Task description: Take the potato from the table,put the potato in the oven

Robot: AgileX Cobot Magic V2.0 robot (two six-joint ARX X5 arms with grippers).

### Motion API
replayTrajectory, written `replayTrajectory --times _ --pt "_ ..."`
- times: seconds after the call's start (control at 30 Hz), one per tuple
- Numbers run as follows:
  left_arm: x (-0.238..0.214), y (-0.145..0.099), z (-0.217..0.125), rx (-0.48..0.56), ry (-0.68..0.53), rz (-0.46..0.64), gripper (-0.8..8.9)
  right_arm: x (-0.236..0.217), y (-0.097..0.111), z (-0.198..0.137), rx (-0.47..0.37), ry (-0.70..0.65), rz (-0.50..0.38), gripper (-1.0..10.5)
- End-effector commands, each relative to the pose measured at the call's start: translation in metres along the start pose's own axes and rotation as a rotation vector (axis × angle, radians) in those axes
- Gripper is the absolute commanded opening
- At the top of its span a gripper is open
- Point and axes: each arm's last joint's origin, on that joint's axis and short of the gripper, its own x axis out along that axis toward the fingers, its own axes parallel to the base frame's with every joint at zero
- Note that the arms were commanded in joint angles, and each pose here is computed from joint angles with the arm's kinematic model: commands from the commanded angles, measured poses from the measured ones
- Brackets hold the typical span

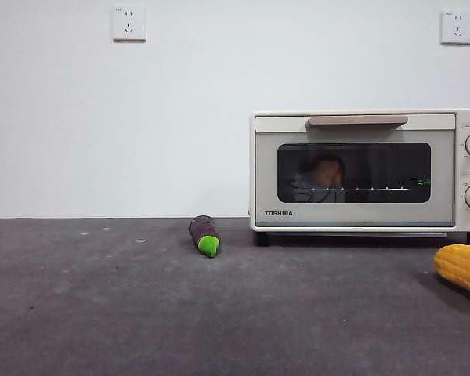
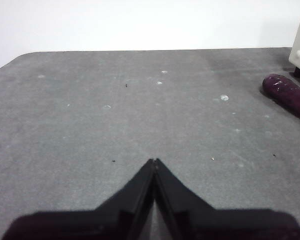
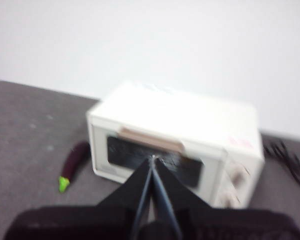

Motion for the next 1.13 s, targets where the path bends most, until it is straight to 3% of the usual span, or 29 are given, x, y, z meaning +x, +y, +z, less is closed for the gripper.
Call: replayTrajectory --times 0.03,0.23,0.57,0.8,1.0,1.13 --pt "0.001 0.0 -0.002 -0.004 0.0 -0.003 -0.03 0.016 0.0 -0.024 -0.051 -0.08 -0.002 0.0" --pt "0.001 0.0 -0.002 -0.004 0.0 -0.003 -0.03 0.031 -0.001 -0.089 -0.043 -0.15 -0.107 0.0" --pt "0.001 0.0 -0.002 -0.004 0.003 -0.003 -0.03 0.043 0.007 -0.18 -0.03 -0.052 -0.139 0.0" --pt "0.001 0.0 -0.002 -0.004 0.003 -0.003 -0.03 0.05 0.007 -0.21 0.026 -0.075 -0.167 0.0" --pt "0.001 0.0 -0.002 -0.004 0.004 -0.002 -0.03 0.054 0.009 -0.23 0.079 -0.002 -0.168 0.0" --pt "0.001 0.0 -0.003 -0.004 0.004 -0.003 -0.03 0.053 0.008 -0.234 0.085 0.038 -0.235 0.0"
